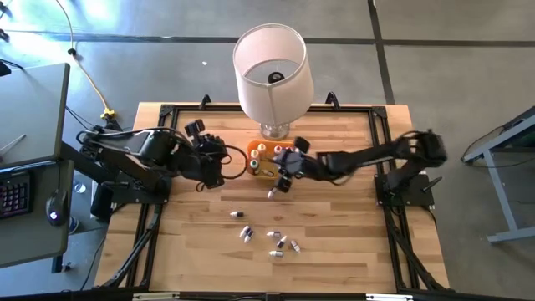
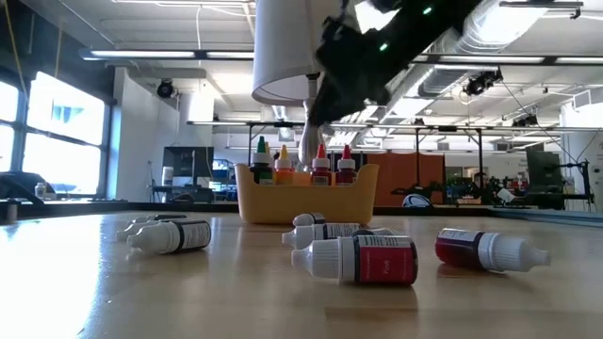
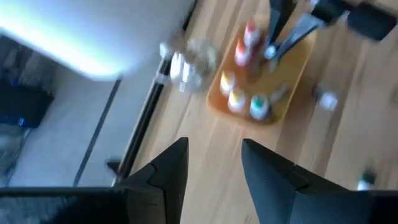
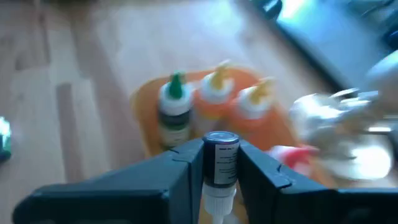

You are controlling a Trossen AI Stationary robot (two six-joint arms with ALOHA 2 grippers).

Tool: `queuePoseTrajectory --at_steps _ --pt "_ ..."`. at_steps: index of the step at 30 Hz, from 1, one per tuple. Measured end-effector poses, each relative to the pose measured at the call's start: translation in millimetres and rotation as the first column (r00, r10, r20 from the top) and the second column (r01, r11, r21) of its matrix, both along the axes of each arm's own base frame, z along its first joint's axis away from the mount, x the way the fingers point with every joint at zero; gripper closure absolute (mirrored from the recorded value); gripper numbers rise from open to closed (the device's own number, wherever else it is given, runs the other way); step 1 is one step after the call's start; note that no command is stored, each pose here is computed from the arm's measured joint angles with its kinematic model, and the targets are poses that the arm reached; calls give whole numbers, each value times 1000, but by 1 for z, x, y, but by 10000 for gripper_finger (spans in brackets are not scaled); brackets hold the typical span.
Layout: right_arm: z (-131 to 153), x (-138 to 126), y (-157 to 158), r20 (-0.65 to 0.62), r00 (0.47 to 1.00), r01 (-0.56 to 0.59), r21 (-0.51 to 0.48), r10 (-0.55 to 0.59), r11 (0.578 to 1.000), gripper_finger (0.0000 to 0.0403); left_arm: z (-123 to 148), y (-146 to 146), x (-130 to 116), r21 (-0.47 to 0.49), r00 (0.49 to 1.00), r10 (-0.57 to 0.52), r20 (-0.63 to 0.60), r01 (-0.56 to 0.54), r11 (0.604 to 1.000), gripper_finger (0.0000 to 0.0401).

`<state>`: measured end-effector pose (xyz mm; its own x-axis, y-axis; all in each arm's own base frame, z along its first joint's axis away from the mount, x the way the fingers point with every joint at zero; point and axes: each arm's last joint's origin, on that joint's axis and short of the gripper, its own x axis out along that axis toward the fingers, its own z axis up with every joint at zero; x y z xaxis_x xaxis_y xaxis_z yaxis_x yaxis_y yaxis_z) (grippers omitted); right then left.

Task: Pick & Place food coloring
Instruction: Put the red food coloring bottle into the yellow bin, then put the green food coloring bottle into the yellow bin

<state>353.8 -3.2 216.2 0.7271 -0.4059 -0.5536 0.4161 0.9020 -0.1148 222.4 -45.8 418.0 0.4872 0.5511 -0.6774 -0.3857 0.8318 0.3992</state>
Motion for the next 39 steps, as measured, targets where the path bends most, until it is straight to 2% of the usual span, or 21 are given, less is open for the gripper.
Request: queuePoseTrajectory --at_steps 3,5,8,10,13,16,20,22,25,30,39 --pt "-24 14 -8 -126 991 -30 55 37 998 300 -12 -4 -4 -23 999 31 -22 -32 999 256" --pt "-38 22 -10 -192 981 -25 63 36 998 282 -27 -7 -13 17 997 54 -53 -53 998 256" --pt "-45 29 -11 -235 971 -23 62 37 998 260 -53 -17 -26 44 997 75 -30 -74 996 258" --pt "-44 30 -10 -243 968 -38 82 57 996 251 -76 -27 -32 8 998 62 17 -62 998 263" --pt "-34 34 -3 -210 969 -102 140 130 985 244 -119 -45 -36 -85 995 -6 104 14 996 274" --pt "-19 37 8 -149 966 -186 167 211 968 246 -164 -64 -31 -174 967 -75 242 119 977 284" --pt "-14 36 24 -149 939 -293 129 311 947 255 -221 -76 -26 -173 911 -244 334 314 934 292" --pt "-14 36 31 -147 924 -336 126 353 933 258 -242 -76 -25 -174 879 -281 385 368 913 292" --pt "-14 36 39 -139 902 -388 157 409 908 261 -258 -71 -25 -207 843 -254 474 387 898 292" --pt "-15 35 46 -139 903 -382 168 406 909 261 -266 -63 -23 -301 823 -215 526 417 857 288" --pt "-12 38 47 -96 910 -388 154 404 909 261 -284 -65 -16 -267 839 -268 473 427 864 211"
